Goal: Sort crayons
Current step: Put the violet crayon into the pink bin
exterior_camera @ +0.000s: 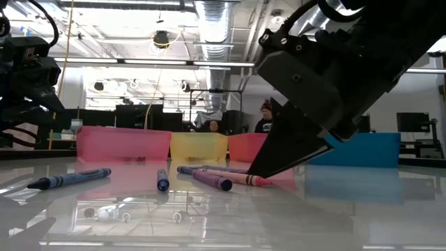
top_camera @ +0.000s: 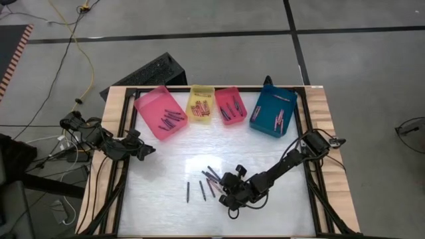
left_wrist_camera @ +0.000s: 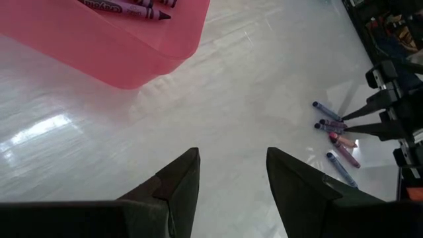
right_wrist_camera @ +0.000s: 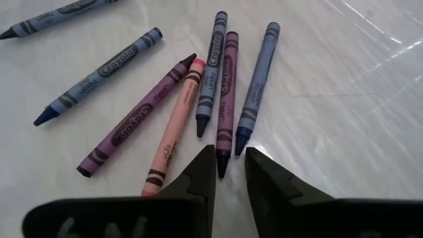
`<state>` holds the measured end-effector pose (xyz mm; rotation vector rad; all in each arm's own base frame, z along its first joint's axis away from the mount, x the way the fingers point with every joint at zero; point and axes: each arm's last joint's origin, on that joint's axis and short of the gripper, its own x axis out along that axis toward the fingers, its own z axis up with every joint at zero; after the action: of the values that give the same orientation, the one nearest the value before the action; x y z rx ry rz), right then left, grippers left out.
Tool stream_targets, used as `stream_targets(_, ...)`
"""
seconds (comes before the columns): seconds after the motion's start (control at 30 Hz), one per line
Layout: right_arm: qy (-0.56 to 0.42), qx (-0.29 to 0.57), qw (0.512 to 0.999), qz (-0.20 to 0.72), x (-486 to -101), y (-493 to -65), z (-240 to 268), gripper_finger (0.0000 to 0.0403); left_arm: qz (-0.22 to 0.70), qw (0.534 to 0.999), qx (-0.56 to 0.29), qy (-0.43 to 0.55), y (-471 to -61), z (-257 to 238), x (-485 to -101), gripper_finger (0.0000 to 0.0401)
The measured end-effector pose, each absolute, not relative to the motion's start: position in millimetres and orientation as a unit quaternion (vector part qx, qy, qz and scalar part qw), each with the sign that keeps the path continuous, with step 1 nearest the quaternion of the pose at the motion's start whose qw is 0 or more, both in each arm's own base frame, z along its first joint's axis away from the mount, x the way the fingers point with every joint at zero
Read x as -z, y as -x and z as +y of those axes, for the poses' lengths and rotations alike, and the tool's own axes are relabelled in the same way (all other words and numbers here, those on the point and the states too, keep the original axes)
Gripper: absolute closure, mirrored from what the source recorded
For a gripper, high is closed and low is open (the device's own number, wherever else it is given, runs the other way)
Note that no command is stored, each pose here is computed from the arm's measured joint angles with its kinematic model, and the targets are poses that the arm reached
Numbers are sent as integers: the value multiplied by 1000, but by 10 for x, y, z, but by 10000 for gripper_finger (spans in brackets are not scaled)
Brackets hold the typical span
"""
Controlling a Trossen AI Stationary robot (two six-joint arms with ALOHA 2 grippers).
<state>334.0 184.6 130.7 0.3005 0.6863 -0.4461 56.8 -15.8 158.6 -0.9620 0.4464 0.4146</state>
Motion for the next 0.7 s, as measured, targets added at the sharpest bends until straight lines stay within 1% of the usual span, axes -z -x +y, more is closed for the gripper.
stream_targets(0.17,-145,218,905,335,-1305,-3343,1831,334,211,842,-196,455,-568,-157,-1586,236)
stream_targets(0.43,-149,208,903,346,-1307,-3337,1836,395,211,842,-196,455,-568,-157,-1586,236)
stream_targets(0.7,-162,211,901,344,-1308,-3336,1841,399,211,842,-196,455,-568,-158,-1587,236)
